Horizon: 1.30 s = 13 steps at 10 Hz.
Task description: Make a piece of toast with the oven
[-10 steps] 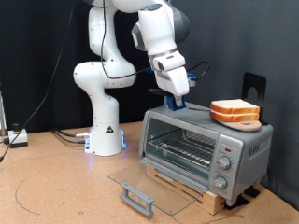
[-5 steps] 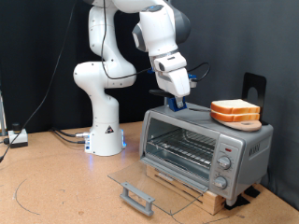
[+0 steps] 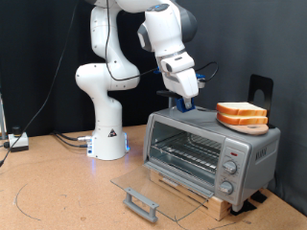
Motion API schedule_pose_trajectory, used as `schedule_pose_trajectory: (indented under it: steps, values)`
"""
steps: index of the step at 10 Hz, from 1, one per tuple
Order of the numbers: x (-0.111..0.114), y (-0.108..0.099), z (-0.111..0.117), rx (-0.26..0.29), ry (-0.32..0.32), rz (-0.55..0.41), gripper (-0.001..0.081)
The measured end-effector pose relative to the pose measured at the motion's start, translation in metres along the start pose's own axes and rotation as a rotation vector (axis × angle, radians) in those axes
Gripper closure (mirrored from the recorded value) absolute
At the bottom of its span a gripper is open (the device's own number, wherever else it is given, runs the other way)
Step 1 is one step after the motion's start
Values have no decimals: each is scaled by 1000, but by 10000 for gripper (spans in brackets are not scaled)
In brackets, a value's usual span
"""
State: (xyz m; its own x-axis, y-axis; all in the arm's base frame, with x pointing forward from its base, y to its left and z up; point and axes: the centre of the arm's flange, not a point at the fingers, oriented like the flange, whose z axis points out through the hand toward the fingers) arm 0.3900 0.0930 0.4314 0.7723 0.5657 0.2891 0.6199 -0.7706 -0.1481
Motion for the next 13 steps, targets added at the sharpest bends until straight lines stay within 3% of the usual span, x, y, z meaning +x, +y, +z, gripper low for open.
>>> schedule_pose_trajectory:
  steps: [5, 9, 13]
  values:
    - [6, -9, 1, -1, 2, -10, 410]
    - [23, -32, 18, -8, 3, 10, 410]
    - [38, -40, 29, 4, 15, 29, 410]
